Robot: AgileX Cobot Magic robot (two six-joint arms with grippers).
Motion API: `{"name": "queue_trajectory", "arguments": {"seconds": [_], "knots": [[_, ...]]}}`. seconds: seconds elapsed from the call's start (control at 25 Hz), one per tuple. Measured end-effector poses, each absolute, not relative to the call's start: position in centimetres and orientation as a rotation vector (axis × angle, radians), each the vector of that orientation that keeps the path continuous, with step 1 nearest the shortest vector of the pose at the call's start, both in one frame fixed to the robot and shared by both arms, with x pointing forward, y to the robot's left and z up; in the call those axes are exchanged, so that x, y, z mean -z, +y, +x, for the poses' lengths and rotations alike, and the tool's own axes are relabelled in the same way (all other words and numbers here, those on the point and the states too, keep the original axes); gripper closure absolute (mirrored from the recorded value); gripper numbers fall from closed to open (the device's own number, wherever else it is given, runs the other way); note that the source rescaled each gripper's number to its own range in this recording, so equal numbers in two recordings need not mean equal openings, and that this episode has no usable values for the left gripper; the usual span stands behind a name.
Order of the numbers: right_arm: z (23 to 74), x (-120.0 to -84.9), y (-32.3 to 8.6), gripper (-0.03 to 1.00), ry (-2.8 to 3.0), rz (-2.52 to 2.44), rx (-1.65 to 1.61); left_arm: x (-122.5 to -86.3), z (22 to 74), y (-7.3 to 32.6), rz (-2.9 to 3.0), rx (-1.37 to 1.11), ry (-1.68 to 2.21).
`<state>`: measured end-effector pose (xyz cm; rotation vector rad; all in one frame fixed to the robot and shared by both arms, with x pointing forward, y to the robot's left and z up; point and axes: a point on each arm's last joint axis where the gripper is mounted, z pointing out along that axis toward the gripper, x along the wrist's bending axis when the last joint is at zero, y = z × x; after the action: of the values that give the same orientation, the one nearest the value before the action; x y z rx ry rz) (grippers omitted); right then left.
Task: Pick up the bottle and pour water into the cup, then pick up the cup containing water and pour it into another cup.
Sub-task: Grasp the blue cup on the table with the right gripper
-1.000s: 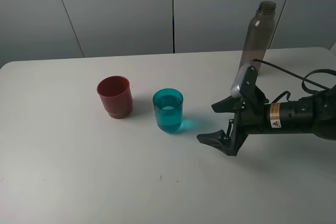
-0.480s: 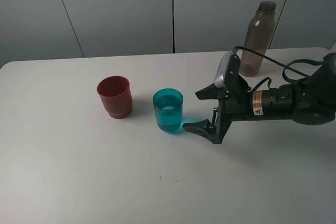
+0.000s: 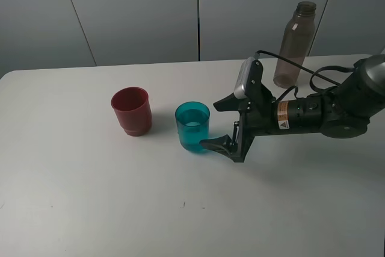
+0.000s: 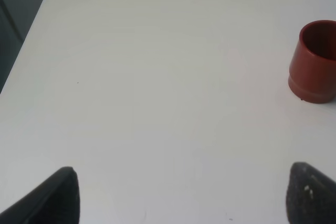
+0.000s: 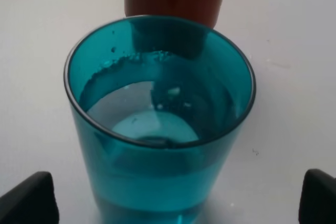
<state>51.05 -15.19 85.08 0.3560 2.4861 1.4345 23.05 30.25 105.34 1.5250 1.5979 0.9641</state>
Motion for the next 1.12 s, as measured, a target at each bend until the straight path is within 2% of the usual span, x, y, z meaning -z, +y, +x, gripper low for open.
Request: {"name": "queue_trajectory", "arguments": {"seconds": [0.52,1.12], "knots": [[51.1,-84.3,-15.0,-0.02,2.47,0.412,-1.469,-105.3,23.0,30.3,1.523,-0.963,1.599],[51.4,-84.2,-12.8,-0.02,2.452,0.355,-1.518,-105.3,23.0,30.3,1.523,-0.963,1.599]]}}
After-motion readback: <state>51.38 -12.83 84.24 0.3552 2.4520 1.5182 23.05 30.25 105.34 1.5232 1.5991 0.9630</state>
